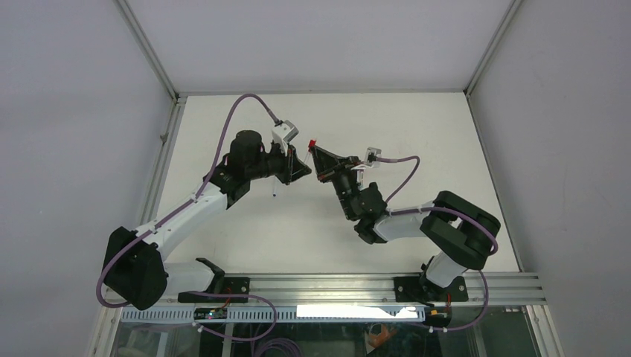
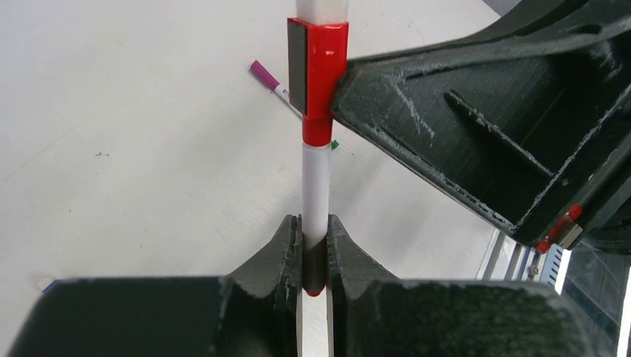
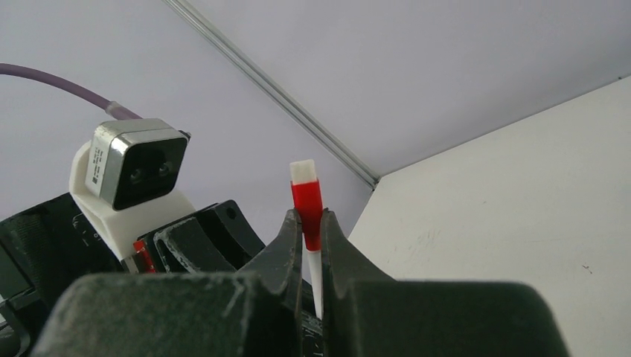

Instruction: Insert the pens into the pen caps

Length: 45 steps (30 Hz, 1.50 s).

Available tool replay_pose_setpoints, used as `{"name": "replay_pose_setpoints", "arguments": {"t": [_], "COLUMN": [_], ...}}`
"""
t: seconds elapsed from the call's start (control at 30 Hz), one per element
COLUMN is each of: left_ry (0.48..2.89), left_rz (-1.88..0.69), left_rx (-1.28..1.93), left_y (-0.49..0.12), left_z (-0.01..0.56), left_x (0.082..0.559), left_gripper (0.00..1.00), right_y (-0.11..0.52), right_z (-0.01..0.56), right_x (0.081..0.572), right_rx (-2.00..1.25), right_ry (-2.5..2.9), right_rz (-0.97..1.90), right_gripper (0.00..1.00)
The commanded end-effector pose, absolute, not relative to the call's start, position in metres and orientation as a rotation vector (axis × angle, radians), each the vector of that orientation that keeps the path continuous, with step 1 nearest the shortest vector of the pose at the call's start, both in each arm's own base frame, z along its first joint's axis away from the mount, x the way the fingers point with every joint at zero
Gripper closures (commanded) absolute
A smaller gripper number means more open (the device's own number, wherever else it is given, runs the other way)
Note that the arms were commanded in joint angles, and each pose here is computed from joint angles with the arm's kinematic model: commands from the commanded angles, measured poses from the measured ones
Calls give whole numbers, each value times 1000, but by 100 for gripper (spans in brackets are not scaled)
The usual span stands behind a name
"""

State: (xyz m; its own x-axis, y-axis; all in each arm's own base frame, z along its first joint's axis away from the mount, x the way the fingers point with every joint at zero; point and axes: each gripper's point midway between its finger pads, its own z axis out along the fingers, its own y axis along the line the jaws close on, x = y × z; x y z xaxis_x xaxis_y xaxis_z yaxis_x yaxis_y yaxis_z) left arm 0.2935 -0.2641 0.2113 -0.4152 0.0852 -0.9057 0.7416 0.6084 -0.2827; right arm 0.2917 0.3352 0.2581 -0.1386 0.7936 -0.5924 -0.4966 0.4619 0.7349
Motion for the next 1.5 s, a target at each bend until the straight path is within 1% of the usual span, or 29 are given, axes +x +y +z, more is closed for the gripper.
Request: {"name": "replay_pose_setpoints", "arguments": {"t": [0.0,0.33,0.5,0.6,0.63,0.7,0.73,0.77,0.8,0.83,0.87,0.9,0.93,1.13,1.3,1.47], "left_ry": [1017,1050,1116,1168,1196,1242,1261,1297,1325,1376,1419,1463,1510,1801,2051,2289], "left_rz": [-783,-765,-736,-705,-693,-677,-675,-674,-673,-668,-666,-668,-673,-698,-653,-627], "left_rx": [551,533,515,485,475,450,442,439,431,415,397,374,351,290,249,235], "left_y": [-259,-254,-248,-241,-239,-233,-232,-232,-232,-230,-229,-228,-227,-230,-222,-219], "left_z": [464,454,434,422,415,403,396,386,379,367,356,345,333,259,198,148], "left_x": [321,322,328,333,335,339,340,341,343,347,350,354,357,357,344,330], "left_gripper": [100,100,100,100,100,100,100,100,100,100,100,100,100,100,100,100], "right_y": [412,408,400,388,382,368,360,351,340,330,319,308,298,244,222,215], "right_z": [119,125,140,163,172,190,198,206,212,218,224,227,231,236,233,223], "right_x": [175,178,182,191,195,205,211,218,224,231,236,242,246,259,261,266], "right_rx": [-273,-265,-261,-250,-249,-258,-262,-257,-250,-243,-227,-212,-194,-94,-56,-43], "right_ry": [1799,1775,1718,1650,1628,1594,1584,1578,1574,1567,1560,1557,1553,1551,1568,1592], "right_rz": [1256,1239,1215,1173,1144,1061,1013,957,907,868,847,822,807,707,639,600], "right_gripper": [100,100,100,100,89,61,45,33,26,15,11,7,6,5,5,4]}}
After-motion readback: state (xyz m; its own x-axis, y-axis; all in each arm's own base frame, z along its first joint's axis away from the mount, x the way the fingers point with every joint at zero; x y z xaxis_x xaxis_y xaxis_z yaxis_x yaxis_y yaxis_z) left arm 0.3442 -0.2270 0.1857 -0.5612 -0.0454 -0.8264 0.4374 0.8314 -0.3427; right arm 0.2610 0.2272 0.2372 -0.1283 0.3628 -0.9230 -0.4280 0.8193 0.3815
